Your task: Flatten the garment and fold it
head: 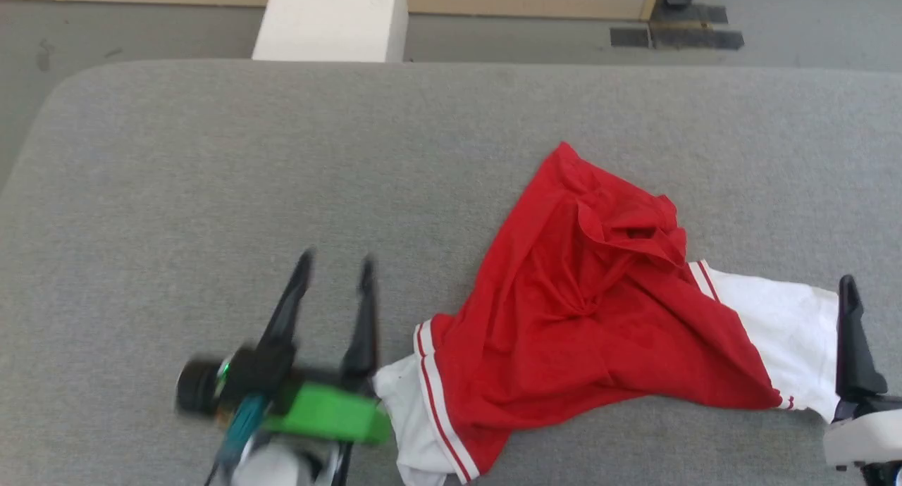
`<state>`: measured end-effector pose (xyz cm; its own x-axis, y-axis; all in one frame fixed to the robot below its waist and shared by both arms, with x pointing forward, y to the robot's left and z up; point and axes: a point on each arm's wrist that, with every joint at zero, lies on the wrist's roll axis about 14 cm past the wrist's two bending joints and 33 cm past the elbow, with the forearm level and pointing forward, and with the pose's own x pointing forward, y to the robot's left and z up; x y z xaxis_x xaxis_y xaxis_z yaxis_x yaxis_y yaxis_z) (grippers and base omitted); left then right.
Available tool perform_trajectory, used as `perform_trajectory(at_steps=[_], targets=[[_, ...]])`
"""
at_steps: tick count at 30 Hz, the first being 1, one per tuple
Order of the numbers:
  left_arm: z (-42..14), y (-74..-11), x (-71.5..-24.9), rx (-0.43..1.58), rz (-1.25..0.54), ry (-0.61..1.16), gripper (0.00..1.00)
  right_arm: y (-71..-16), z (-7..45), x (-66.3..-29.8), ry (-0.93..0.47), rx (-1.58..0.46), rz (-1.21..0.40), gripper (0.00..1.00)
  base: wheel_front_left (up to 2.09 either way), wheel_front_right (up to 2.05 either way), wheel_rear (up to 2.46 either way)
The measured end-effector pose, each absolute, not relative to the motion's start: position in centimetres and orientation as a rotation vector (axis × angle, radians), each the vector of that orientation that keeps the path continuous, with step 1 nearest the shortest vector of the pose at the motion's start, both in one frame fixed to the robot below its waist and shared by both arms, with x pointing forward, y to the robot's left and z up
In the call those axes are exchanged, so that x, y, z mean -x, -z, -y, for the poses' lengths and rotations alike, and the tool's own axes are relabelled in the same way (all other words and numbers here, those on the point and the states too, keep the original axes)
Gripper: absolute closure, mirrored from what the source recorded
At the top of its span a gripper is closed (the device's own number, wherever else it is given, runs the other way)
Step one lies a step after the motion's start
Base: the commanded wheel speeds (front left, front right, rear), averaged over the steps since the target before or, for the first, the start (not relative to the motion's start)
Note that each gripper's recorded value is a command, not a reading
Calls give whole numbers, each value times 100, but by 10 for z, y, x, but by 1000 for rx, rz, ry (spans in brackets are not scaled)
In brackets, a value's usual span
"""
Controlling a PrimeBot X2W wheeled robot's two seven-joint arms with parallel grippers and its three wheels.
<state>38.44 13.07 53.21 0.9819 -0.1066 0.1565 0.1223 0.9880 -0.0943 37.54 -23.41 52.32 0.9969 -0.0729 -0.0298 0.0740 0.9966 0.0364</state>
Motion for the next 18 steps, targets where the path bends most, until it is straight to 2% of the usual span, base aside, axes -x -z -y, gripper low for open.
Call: perform_trajectory(at_steps=[5,10,14,18], targets=[[-74,-536,-431,0,72,369,0,-531,244,-386,105,-28,-3,0,0,0,0],[-18,-502,-459,-125,-169,578,0,-531,251,-394,124,-14,-7,0,0,0,0],[2,-459,-463,-205,-398,661,0,-525,252,-399,128,-10,-34,0,0,0,0],[5,-421,-463,-280,-544,699,0,-517,253,-401,133,-8,-58,0,0,0,0]])
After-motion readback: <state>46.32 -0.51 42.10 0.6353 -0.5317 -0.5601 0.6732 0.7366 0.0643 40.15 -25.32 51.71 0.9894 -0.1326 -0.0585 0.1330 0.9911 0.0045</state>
